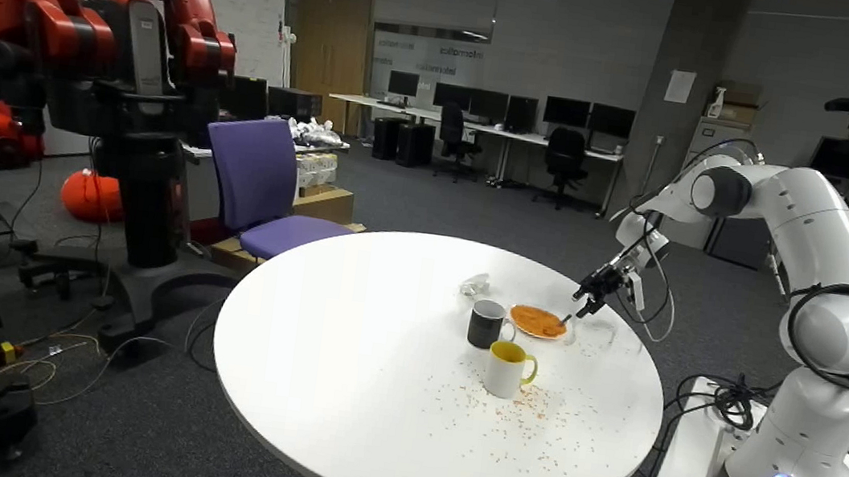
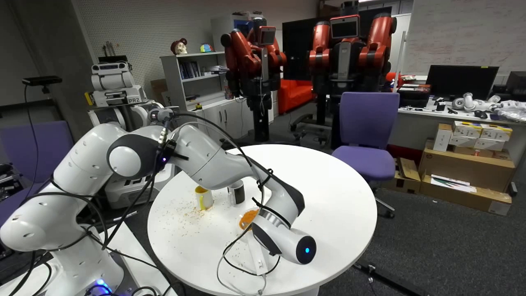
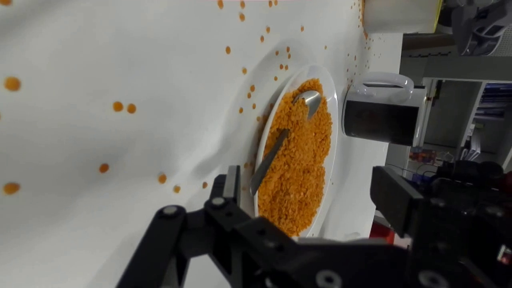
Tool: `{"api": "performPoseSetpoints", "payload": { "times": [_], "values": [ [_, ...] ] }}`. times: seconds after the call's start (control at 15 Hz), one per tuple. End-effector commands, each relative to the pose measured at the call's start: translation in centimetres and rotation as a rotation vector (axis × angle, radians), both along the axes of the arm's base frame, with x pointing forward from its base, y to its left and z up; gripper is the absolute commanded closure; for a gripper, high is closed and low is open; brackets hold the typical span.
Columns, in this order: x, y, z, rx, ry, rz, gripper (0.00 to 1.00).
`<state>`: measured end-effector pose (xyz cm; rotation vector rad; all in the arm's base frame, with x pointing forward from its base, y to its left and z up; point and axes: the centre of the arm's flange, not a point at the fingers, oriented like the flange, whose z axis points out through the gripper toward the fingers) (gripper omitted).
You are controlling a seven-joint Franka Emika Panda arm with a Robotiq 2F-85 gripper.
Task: Put a teaspoon of sugar in the blue and white cup and leave spoon in the cup
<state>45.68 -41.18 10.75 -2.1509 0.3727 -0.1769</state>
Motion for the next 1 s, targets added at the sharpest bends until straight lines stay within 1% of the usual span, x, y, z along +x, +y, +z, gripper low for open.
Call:
{"api": "performPoseSetpoints", "payload": {
  "times": [0.0, 0.47, 0.73, 0.87, 0.93],
  "values": [
    [0.7, 0.4, -0.2, -0.015, 0.018, -0.014, 0.13],
    [0.7, 0.8, -1.8, -0.036, 0.037, -0.016, 0.15],
    [1.1, 0.7, -1.6, -0.042, 0.032, -0.026, 0.18],
    [1.1, 0.6, -1.6, -0.040, 0.031, -0.028, 0.24],
    [1.1, 0.6, -1.5, -0.039, 0.030, -0.030, 0.31]
  ]
}}
